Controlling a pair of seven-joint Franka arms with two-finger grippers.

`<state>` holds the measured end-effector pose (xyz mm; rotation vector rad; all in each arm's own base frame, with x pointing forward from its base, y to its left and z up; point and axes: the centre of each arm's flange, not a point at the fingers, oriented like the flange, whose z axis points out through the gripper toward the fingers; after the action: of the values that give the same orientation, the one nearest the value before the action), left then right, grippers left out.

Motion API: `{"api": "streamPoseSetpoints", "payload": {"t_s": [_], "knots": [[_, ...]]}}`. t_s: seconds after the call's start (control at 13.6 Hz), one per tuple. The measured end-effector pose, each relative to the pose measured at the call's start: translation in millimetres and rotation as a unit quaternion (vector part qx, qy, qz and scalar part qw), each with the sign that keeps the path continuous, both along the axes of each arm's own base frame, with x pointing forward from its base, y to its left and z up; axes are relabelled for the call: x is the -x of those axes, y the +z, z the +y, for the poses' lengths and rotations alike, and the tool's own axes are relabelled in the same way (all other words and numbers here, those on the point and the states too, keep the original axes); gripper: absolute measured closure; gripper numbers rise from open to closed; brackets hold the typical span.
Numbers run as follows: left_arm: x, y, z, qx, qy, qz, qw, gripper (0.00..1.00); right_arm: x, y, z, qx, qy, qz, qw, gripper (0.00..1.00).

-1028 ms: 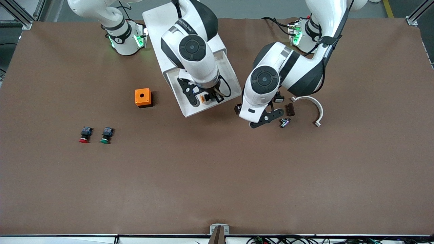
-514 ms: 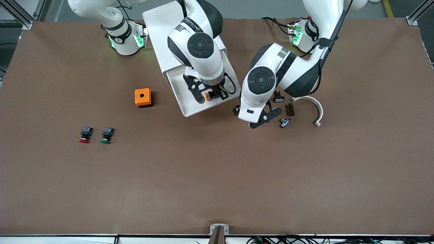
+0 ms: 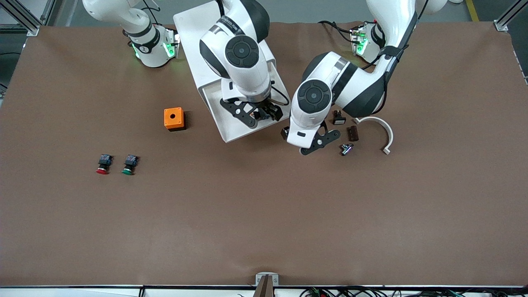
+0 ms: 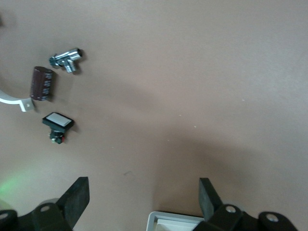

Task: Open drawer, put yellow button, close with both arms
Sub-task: 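Push the drawer shut with the left gripper while the right gripper withdraws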

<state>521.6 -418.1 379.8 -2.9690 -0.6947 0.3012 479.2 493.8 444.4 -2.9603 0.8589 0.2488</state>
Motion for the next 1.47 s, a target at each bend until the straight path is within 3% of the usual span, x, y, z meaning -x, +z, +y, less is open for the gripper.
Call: {"api": "streamPoseSetpoints", "payload": {"t_s": [0.37,0.73,1.1,1.25,1.47], "knots": [[6.3,-10.3,-25.2,0.031,-0.002,-0.013,0.999,0.00,-91.8,46.0,-112.8,-0.028,0.102,-0.034,0.994,0.00],[24.5,-13.1,-48.0,0.045,0.005,0.001,0.999,0.00,-154.1,49.6,-265.5,-0.038,0.185,-0.020,0.982,0.00],[58.5,-12.4,-82.3,0.041,0.006,0.004,0.999,0.00,-160.5,89.6,-430.8,-0.027,0.300,-0.007,0.953,0.00],[74.0,-12.9,-96.2,0.043,0.009,0.011,0.999,0.00,-147.3,111.1,-472.0,-0.009,0.318,0.008,0.948,0.00],[92.0,-14.2,-110.9,0.044,0.017,0.022,0.999,0.00,-130.0,131.3,-482.6,0.025,0.326,0.034,0.945,0.00]]}}
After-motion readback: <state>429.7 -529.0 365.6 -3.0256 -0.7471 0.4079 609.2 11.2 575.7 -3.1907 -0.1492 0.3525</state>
